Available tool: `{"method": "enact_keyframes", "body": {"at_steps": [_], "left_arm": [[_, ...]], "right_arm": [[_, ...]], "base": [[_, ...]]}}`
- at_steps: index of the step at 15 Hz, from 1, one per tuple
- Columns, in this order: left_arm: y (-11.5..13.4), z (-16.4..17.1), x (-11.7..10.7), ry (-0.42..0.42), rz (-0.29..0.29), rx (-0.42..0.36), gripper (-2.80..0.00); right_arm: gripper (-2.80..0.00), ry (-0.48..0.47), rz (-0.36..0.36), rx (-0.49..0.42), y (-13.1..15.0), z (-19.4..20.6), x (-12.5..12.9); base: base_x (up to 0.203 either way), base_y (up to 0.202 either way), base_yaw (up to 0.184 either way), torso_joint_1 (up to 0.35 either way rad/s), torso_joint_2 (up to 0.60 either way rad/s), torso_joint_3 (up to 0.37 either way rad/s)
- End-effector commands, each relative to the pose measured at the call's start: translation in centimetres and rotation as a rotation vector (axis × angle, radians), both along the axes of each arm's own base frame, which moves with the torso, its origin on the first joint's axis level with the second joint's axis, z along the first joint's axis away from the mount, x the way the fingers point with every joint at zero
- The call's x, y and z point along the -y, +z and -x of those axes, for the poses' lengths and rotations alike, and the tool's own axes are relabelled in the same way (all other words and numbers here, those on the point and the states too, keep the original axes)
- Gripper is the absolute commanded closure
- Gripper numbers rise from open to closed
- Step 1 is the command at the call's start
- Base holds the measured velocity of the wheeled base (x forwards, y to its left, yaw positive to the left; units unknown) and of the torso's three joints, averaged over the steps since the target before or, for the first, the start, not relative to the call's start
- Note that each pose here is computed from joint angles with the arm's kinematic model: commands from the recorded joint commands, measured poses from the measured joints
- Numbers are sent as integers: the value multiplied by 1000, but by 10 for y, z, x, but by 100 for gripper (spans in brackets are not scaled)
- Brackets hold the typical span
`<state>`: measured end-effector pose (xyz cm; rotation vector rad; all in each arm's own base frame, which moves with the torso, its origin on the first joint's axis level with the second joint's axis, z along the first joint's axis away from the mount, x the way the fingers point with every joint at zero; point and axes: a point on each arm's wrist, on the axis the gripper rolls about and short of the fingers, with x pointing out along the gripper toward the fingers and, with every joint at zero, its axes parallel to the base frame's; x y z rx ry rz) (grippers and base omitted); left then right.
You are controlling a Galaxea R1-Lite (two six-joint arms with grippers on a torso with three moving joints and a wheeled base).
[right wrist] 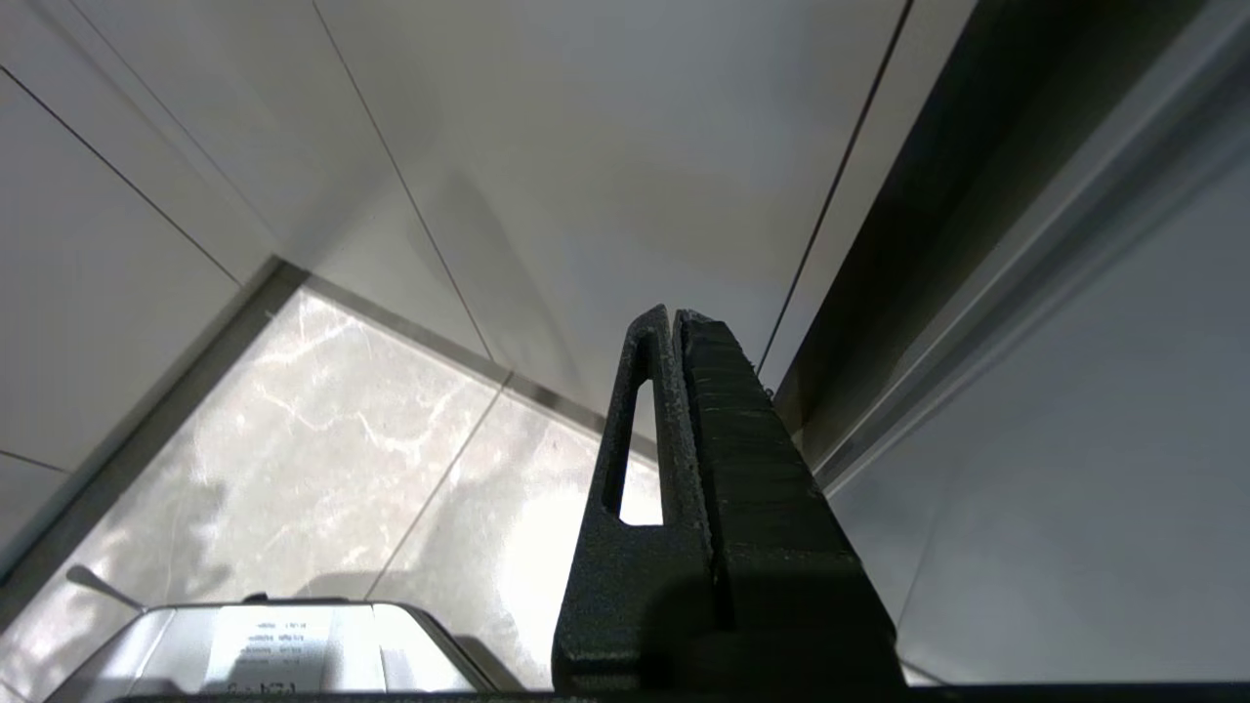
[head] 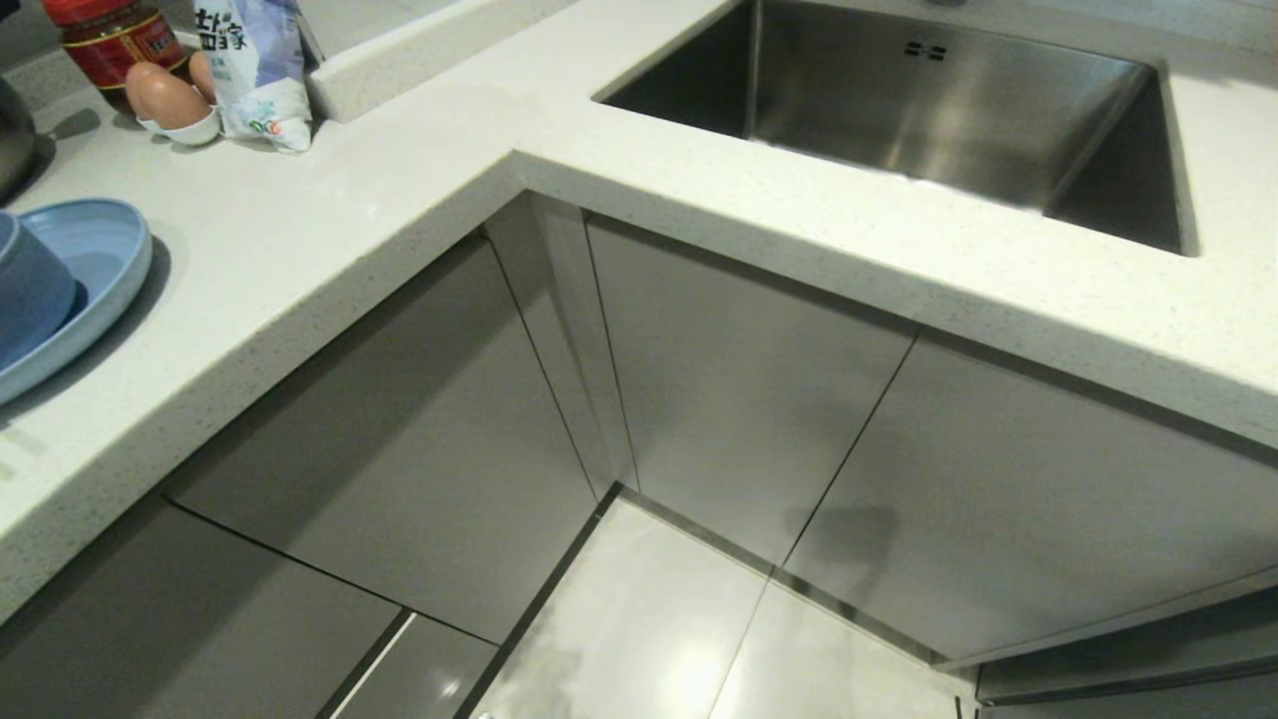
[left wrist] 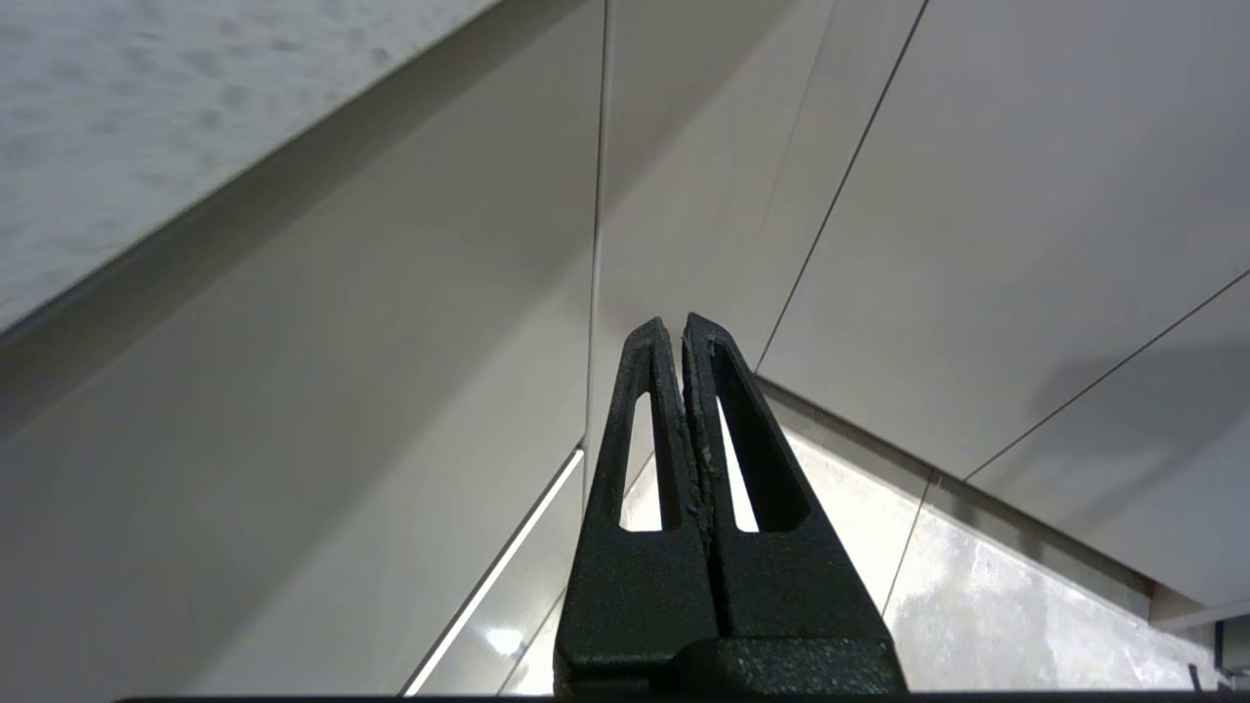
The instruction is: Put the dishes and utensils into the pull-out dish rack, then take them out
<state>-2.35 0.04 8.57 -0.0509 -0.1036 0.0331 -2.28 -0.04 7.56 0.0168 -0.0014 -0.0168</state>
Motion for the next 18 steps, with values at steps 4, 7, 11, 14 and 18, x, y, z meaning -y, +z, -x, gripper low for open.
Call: {"method": "enact_keyframes", "body": {"at_steps": [4,7,11,14,18], "left_arm": [[-8,-2,0,1,1,-31,0],[-8,-2,0,1,1,-31,0],[-8,-2,0,1,1,-31,0],[-8,-2,0,1,1,-29,0],[-8,-2,0,1,1,-29,0]], "right_arm": [[0,0,0,0,0,0,0],[0,0,0,0,0,0,0],[0,0,0,0,0,0,0],[0,0,0,0,0,0,0],[0,0,0,-1,0,0,0]], "base": [[0,0,0,3,3,190],[0,0,0,-1,1,203],[0,0,0,4,1,199],[0,0,0,4,2,208],[0,0,0,1,3,206]]}}
